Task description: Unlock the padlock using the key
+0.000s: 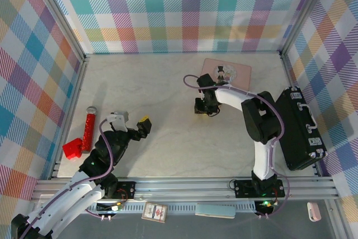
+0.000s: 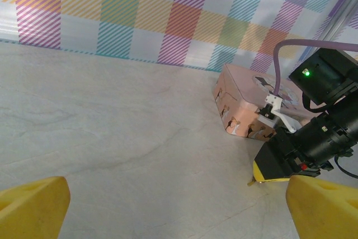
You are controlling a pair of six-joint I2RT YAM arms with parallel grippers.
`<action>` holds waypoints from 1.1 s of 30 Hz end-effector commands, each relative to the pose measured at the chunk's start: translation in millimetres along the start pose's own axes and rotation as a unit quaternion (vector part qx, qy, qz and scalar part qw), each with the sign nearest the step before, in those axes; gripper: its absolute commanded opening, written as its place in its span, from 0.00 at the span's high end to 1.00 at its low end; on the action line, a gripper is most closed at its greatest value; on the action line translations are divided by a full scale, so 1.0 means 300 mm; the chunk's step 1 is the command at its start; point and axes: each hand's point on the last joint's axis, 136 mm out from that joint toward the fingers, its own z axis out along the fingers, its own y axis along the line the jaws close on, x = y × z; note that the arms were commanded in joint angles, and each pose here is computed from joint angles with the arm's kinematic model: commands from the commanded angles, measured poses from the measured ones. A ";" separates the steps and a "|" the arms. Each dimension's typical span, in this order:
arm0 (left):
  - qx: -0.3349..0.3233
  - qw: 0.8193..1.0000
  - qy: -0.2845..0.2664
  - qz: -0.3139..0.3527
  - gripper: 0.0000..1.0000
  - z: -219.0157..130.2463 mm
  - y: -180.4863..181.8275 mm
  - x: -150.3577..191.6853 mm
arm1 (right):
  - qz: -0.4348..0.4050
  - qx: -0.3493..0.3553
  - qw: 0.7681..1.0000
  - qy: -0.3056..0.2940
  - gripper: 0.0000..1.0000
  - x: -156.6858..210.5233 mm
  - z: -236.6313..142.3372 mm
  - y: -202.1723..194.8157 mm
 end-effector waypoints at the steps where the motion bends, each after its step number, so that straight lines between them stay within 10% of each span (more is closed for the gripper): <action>1: -0.007 1.000 -0.001 -0.001 0.02 -0.003 0.010 0.008 | -0.002 -0.007 1.000 0.020 0.72 0.010 0.024 0.002; 19: -0.013 1.000 -0.001 -0.001 0.01 -0.004 0.017 0.005 | 0.000 -0.028 1.000 0.006 1.00 0.011 -0.002 0.023; 33: -0.003 1.000 0.020 -0.007 0.00 0.019 -0.003 0.027 | 0.015 -0.144 0.984 -0.103 1.00 0.017 -0.150 0.198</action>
